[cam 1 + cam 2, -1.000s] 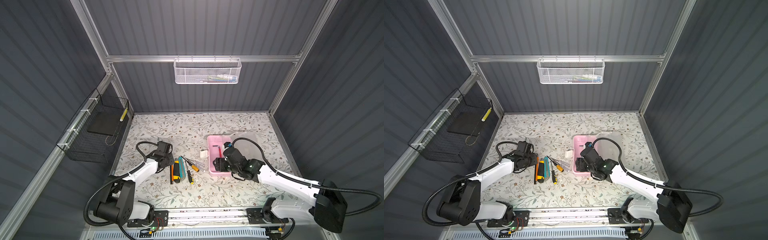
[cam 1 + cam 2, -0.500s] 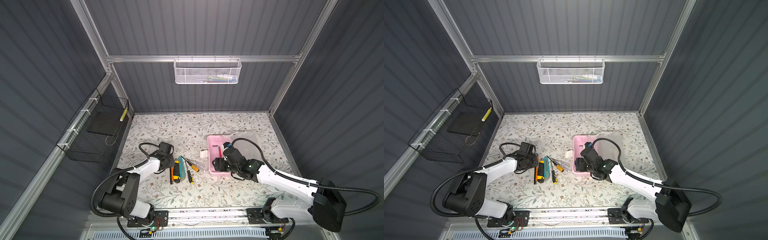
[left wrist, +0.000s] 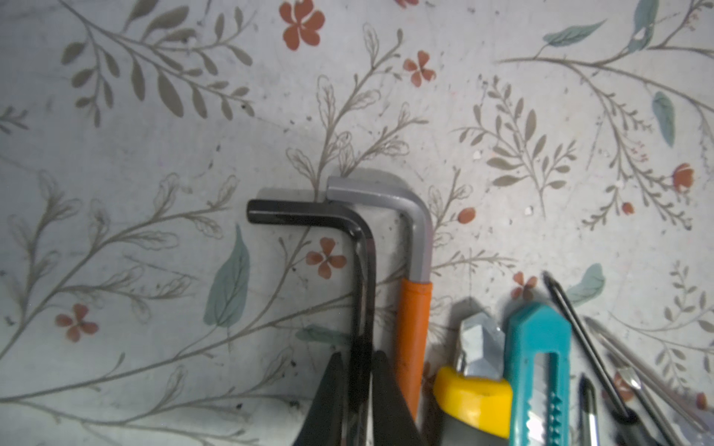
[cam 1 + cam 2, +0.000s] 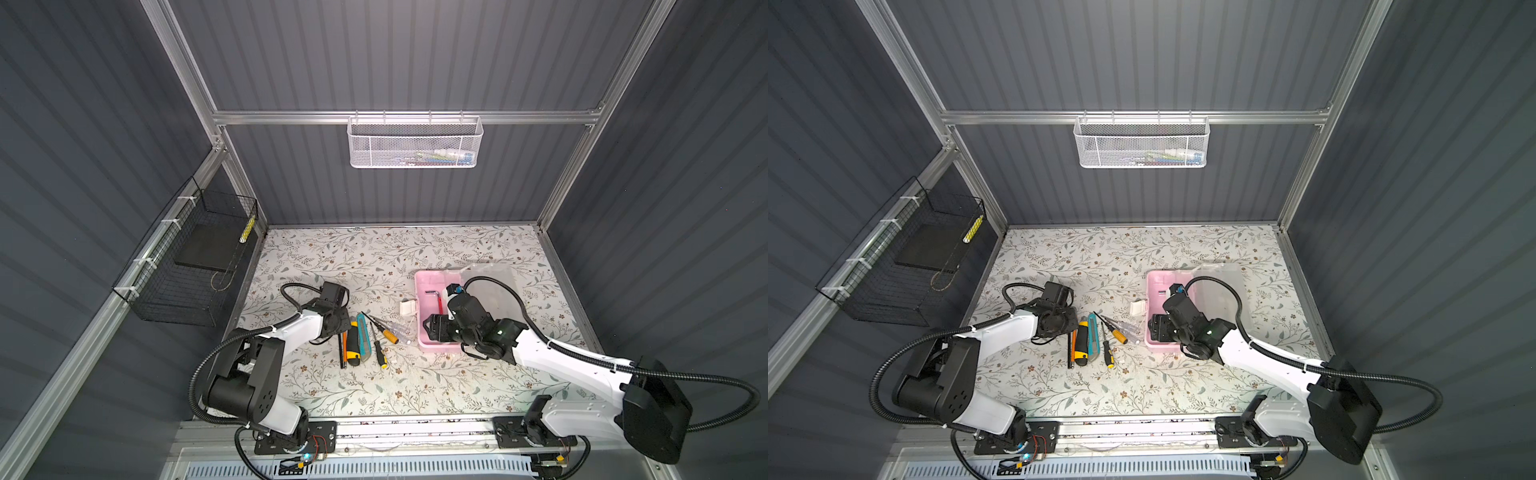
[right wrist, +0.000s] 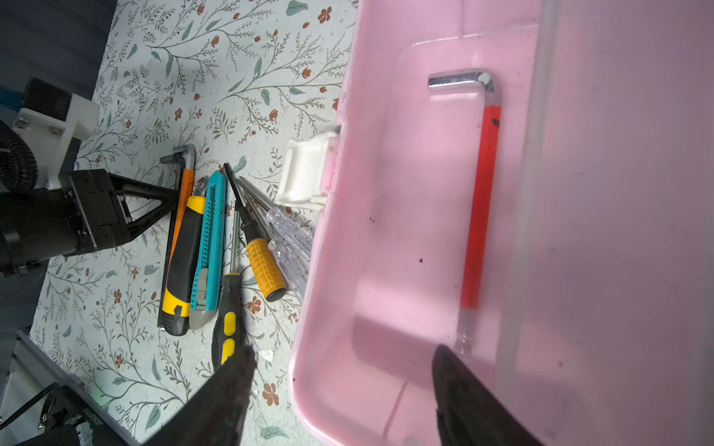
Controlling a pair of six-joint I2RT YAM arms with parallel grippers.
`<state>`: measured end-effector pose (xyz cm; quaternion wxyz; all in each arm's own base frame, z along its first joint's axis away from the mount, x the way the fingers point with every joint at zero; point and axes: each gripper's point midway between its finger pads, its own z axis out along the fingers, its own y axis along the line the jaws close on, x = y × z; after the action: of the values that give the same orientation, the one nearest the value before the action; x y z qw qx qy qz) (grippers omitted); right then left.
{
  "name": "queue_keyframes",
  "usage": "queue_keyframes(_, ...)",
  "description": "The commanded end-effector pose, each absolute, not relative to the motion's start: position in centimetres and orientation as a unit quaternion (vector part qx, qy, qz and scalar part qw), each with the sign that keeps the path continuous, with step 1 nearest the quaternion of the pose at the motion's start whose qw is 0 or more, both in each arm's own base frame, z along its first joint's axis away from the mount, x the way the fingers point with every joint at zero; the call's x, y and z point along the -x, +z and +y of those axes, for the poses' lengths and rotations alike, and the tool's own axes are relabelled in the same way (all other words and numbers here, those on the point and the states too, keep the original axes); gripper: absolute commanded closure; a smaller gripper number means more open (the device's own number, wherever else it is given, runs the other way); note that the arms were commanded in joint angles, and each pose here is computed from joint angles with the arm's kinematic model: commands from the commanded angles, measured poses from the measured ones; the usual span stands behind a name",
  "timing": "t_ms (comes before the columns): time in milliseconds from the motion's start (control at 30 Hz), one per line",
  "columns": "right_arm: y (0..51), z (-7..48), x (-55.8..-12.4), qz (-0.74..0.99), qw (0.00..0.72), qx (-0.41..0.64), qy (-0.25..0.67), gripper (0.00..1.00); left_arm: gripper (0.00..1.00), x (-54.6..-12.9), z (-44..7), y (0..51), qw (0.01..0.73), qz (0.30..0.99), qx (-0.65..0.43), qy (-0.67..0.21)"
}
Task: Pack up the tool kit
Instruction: 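Grasp the black hex key with the left gripper, then carry the black hex key with the left gripper into the pink box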
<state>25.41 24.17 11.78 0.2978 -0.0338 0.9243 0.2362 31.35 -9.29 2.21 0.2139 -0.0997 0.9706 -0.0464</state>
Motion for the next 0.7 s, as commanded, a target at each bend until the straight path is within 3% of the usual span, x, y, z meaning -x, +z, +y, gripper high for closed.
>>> queue_keyframes(0, 10.3, 23.3, -25.0, 0.934, 0.281, 0.033, 0.219, 0.27, 0.86, -30.4, -8.7, 0.9, 0.181, 0.979, 0.095, -0.026)
queue_keyframes(233, 10.4, 23.5, -25.1, 0.933, 0.28, 0.035, 0.222, 0.27, 0.99, -30.4, -8.5, 0.7, 0.173, 0.98, 0.095, -0.017)
queue_keyframes(400, 10.6, 23.9, -25.4, 0.933, 0.279, 0.038, 0.225, 0.27, 1.0, -30.4, -7.9, 1.4, 0.184, 0.978, 0.099, -0.003)
queue_keyframes(667, 12.5, 24.2, -25.8, 0.923, 0.289, 0.034, 0.25, 0.27, 1.0, -31.5, -9.0, 9.1, 0.259, 0.96, 0.09, -0.054)
